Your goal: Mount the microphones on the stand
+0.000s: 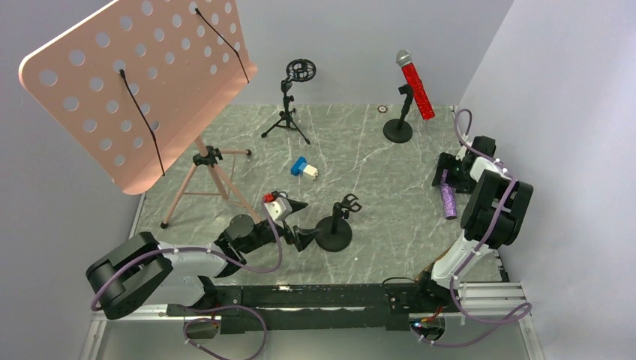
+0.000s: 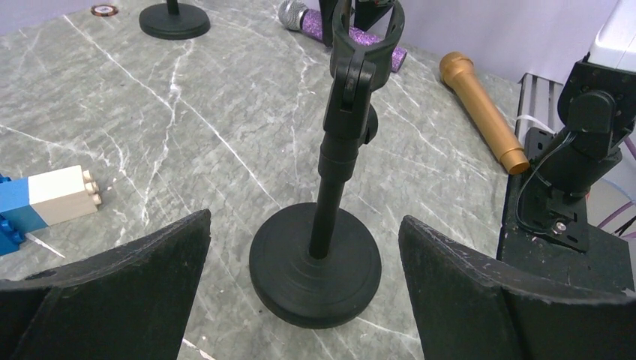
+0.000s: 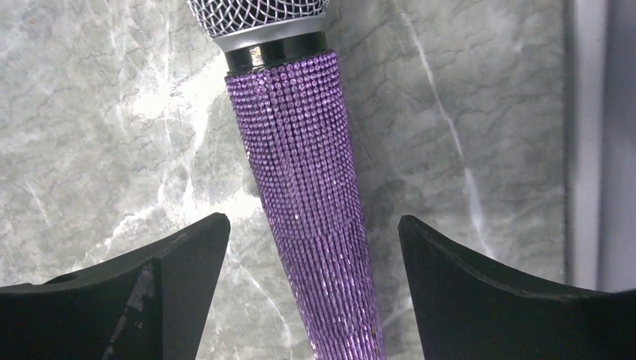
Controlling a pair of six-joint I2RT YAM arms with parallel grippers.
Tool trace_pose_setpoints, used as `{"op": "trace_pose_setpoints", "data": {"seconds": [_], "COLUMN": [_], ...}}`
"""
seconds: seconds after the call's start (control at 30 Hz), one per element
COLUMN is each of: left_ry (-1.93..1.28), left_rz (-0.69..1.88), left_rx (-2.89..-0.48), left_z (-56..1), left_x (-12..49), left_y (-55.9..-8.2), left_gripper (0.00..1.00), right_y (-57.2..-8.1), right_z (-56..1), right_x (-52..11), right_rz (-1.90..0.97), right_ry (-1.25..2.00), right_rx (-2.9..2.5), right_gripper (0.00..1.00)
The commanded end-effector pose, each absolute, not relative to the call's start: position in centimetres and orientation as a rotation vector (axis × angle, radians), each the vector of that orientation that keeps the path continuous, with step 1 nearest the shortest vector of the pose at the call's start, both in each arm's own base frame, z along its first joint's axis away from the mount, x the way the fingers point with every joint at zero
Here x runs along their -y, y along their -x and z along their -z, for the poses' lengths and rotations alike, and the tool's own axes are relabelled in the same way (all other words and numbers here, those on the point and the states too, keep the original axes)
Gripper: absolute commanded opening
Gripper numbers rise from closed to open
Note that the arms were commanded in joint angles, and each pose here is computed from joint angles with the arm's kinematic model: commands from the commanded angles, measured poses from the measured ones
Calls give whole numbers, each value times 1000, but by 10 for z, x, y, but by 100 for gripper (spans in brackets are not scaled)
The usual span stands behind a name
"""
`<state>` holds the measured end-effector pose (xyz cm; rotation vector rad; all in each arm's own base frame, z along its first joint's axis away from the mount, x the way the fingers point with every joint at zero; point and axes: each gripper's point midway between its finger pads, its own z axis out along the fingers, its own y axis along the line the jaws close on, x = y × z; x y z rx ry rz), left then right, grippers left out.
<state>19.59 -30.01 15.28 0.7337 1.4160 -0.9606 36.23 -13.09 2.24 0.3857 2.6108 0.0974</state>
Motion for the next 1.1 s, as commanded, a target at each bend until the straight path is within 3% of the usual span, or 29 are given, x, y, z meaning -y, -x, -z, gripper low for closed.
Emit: {"op": "trace_pose_setpoints", "data": {"seconds": [0.0,0.2,0.4,0.73,1.07], "left_ry": [-691,-705,-723,-722,-750], "left_rz": [966,952,919,893,946], "left_rx": [-1372,-1379,-1386,-1411,-1434], "left_z": [-170,-174,-177,-179,-180], "left_x": [296,293,288,285,292], "left_y": [-196,-194,-194,-196,-189], "left_gripper": [99,99,99,99,99], "right_y": [-372,-352,-288,-189,-147], "right_z": [-82,-133,-145,-136,-66], "right_x": [148,140,111,155,153], "right_rz": [53,68,-40,124,98], "right_ry": [-345,-288,177,-221,-316], "right_rx": [-2454,-2356,-2460,-2695,-2867], "right_gripper": [90,95,100,100,100]}}
